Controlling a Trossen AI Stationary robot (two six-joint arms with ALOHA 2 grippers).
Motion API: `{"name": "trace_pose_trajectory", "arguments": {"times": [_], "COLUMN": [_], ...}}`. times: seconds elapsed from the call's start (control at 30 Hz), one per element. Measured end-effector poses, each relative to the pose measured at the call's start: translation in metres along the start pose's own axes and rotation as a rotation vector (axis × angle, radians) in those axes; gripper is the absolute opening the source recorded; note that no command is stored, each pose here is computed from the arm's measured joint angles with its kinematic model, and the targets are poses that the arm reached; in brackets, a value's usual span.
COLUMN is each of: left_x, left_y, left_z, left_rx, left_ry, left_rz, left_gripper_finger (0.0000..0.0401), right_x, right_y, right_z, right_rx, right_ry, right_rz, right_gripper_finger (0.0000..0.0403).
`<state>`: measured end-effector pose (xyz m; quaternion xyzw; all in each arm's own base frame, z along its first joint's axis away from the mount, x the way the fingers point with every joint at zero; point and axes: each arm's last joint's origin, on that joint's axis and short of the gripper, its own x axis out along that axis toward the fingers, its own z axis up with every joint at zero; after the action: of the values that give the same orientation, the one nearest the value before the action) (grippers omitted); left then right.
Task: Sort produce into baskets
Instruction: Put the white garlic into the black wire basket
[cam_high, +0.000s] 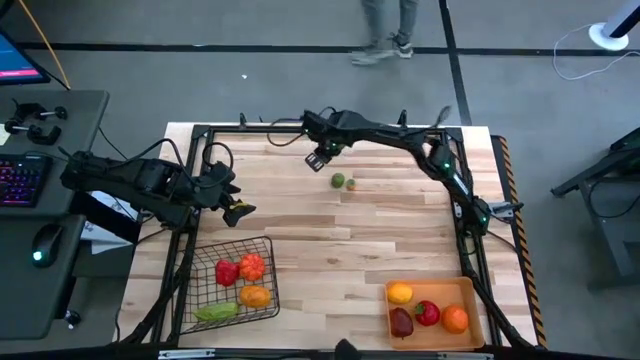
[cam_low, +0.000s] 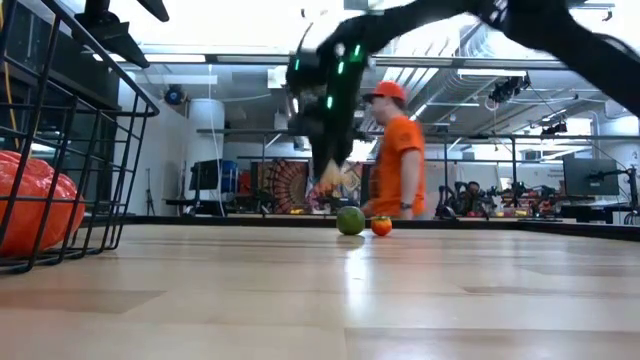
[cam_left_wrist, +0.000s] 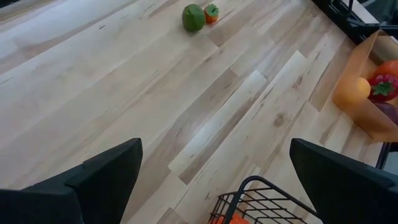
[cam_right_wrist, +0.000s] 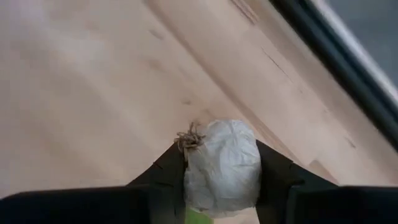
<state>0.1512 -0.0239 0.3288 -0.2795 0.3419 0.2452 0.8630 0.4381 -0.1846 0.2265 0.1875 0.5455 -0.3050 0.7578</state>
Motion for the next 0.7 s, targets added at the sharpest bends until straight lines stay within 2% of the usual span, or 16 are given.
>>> {"name": "trace_pose_trajectory", "arguments": {"times": [0.17, 0.27, 0.37, 0.57, 0.7], "left_x": [0.0, 0.0, 0.0, 0.001, 0.002], "left_y": [0.0, 0.0, 0.001, 0.003, 0.006], "left_z": [0.0, 0.0, 0.001, 0.004, 0.009], "left_rx": [0.001, -0.009, -0.034, -0.064, -0.072], "left_ry": [0.0, -0.012, -0.03, -0.079, -0.104], "left_rz": [0.002, 0.01, 0.022, 0.061, 0.089], "left_gripper_finger": [0.0395, 0.0395, 0.0395, 0.0395, 0.0395], "right_x": [-0.066, -0.107, -0.136, -0.166, -0.162], "right_y": [0.014, 0.024, 0.043, 0.095, 0.136], "right_z": [-0.016, -0.033, -0.052, -0.093, -0.115], "right_rx": [-0.115, -0.168, -0.215, -0.33, -0.4], "right_ry": [-0.072, -0.104, -0.123, -0.136, -0.164], "right_rz": [0.038, 0.026, 0.051, 0.133, 0.248], "right_gripper_finger": [0.0115, 0.0131, 0.0134, 0.0127, 0.0127]}}
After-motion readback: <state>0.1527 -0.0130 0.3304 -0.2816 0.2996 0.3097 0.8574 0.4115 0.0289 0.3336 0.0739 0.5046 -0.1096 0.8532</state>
